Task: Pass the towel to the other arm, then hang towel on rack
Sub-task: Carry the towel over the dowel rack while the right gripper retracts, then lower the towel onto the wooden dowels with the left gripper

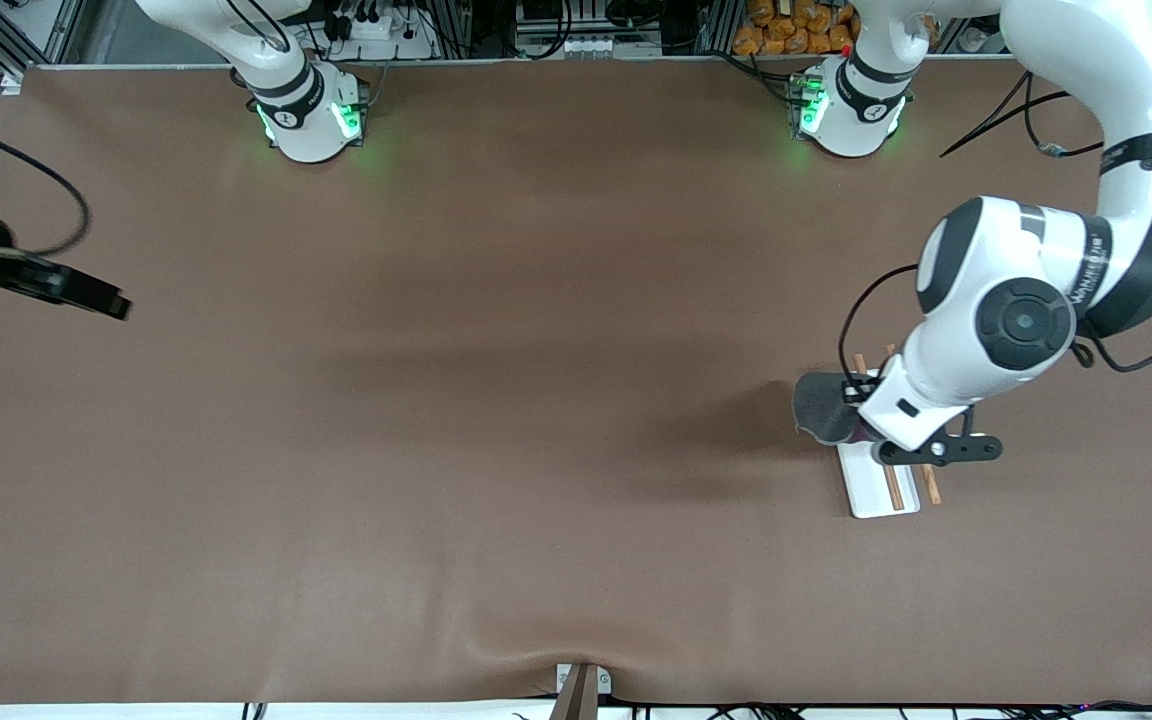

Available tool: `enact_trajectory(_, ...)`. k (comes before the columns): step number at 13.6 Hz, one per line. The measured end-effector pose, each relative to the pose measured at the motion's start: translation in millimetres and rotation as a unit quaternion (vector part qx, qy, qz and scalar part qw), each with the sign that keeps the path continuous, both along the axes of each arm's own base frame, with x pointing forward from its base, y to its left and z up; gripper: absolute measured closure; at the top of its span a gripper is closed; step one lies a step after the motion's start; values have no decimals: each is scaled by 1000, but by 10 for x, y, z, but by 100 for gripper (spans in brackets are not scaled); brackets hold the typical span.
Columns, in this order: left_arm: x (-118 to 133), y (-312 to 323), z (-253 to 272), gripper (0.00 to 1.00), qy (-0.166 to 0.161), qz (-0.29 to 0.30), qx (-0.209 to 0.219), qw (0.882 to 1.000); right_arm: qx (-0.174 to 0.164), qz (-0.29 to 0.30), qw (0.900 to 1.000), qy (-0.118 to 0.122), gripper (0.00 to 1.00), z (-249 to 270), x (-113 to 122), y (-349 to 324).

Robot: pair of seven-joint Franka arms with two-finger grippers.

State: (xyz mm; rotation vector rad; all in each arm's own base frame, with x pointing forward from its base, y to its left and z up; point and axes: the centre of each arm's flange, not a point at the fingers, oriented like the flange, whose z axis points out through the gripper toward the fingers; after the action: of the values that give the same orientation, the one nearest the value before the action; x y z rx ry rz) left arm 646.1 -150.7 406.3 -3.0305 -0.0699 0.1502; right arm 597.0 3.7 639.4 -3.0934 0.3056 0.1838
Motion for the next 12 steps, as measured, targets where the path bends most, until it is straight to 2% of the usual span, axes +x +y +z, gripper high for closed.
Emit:
enact_trajectory(3, 70, 365, -11, 98, 2, 22, 0, 1000, 9, 24, 1000, 1, 0, -27, -106, -436)
enact_trajectory(8, 99, 636, -77, 98, 8, 37, 1, 999, -1, 45, 998, -37, 0, -194, -494, -550)
enact_trajectory(12, 115, 1069, -198, 98, 20, 64, 1, 998, -27, 67, 995, -63, 0, -19, -514, -602)
